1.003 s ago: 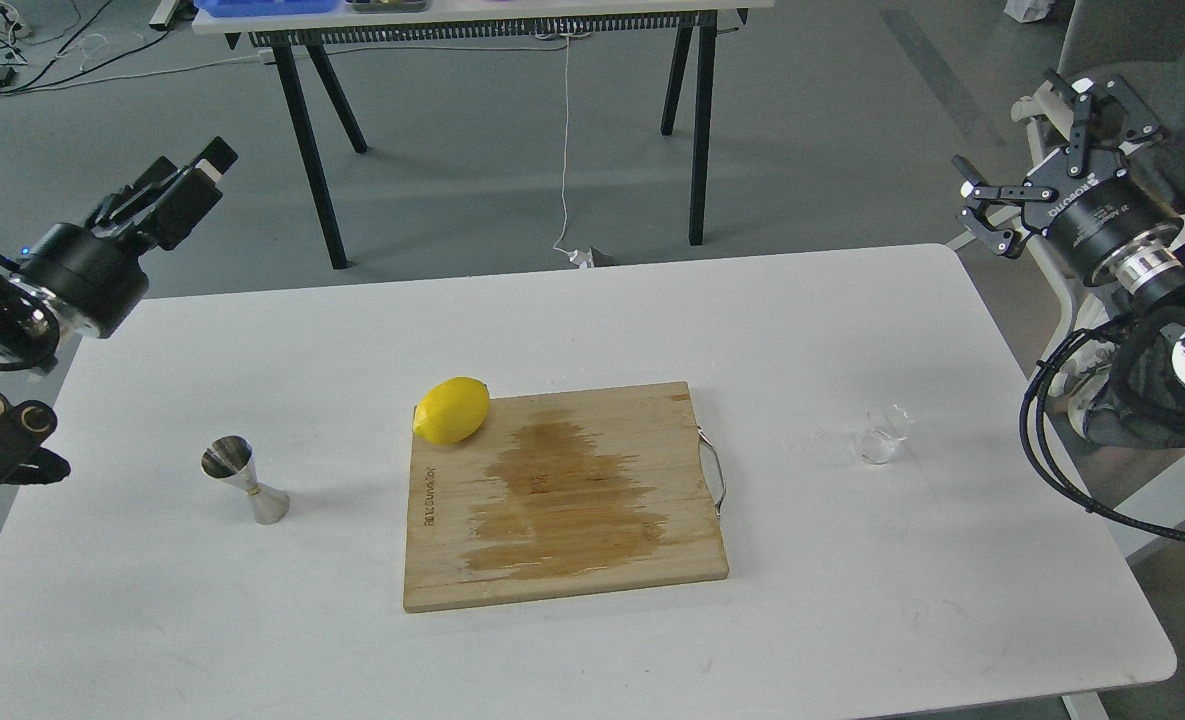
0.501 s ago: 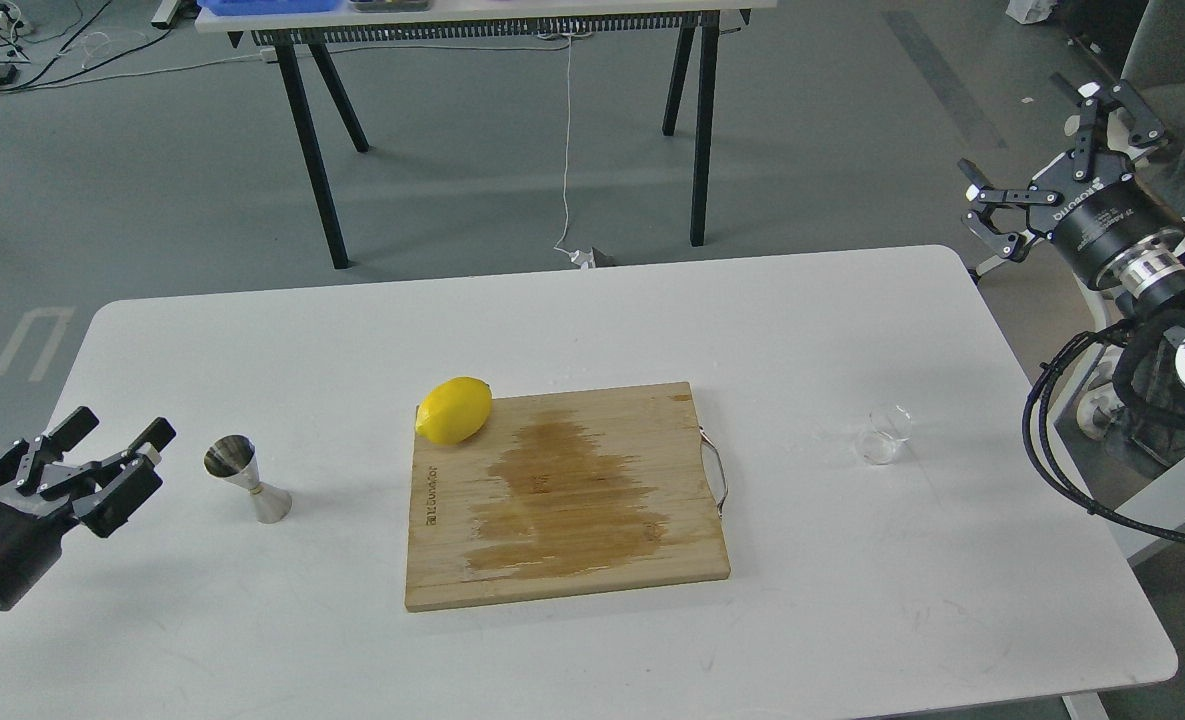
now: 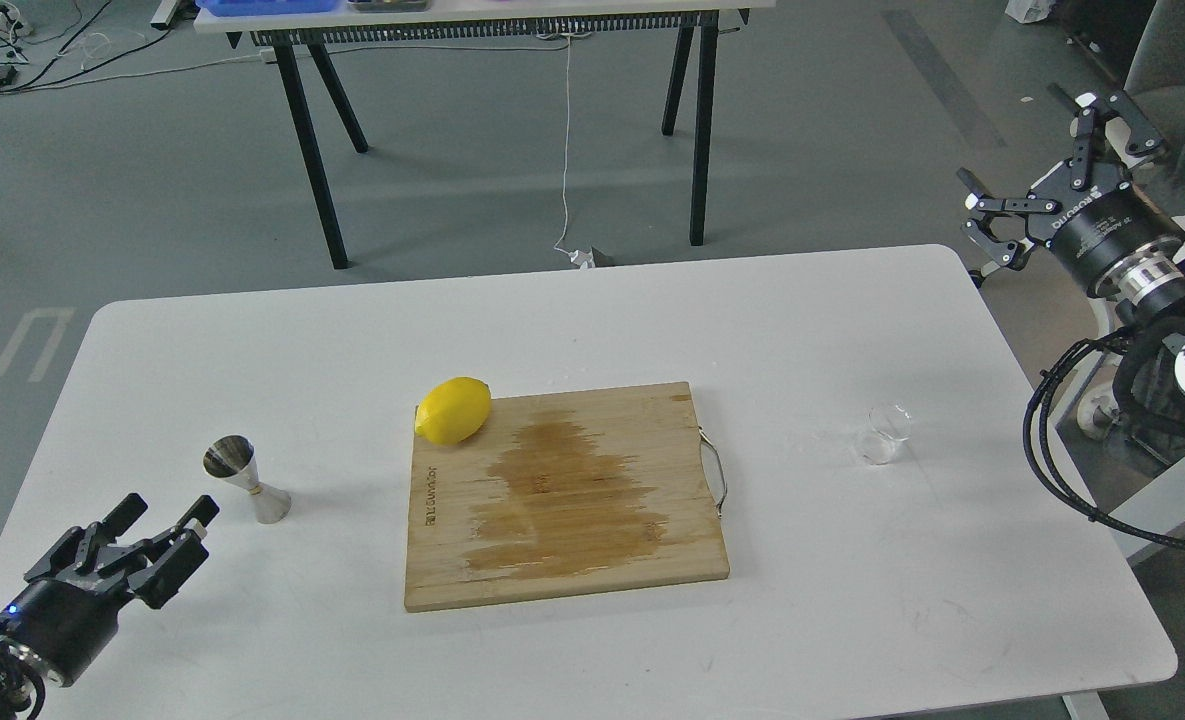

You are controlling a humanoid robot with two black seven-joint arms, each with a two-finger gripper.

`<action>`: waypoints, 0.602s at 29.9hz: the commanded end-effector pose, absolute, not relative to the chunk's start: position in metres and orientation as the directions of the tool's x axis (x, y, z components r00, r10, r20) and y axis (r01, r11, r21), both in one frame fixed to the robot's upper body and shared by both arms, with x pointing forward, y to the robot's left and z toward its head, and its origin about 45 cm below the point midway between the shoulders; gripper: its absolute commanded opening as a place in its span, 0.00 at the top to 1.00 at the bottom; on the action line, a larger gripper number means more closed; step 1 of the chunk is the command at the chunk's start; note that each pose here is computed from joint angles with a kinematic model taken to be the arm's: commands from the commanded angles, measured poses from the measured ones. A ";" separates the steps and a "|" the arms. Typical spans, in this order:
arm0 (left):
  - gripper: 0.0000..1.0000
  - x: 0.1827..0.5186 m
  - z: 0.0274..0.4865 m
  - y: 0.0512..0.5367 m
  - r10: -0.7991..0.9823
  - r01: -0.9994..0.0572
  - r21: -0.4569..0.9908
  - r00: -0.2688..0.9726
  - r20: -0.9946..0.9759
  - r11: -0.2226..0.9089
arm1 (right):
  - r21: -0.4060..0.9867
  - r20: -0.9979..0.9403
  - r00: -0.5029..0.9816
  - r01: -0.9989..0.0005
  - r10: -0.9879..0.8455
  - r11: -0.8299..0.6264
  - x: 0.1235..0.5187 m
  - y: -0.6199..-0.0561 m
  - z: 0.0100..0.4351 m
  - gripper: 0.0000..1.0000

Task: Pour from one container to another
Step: 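Close the left hand around the metal jigger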

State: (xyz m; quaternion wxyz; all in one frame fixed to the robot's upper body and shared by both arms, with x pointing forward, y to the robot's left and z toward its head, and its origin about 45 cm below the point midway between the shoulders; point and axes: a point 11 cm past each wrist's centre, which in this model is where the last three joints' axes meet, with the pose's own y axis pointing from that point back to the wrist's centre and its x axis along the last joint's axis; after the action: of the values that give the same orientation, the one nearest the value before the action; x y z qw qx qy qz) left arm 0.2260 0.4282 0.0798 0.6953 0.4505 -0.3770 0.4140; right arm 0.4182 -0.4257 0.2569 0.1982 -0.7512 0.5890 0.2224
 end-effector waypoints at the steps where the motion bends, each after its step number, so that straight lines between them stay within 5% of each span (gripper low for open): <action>1: 0.01 0.223 0.067 0.427 0.247 -0.915 0.332 0.385 0.889 0.231 | -0.037 -0.568 0.207 -0.973 -0.797 -0.227 0.418 -0.426 0.257 0.01; 18: 0.01 0.236 0.037 0.389 0.311 -0.914 0.330 0.393 0.865 0.236 | -0.034 -0.568 0.205 -0.973 -0.797 -0.227 0.417 -0.426 0.256 0.01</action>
State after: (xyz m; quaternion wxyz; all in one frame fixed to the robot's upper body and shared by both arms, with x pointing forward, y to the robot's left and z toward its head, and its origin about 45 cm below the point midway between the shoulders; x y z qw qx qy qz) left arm 0.2356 0.3963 0.0435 0.7044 0.4417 -0.3462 0.4346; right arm 0.4167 -0.4272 0.2558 0.1974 -0.7501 0.5904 0.2229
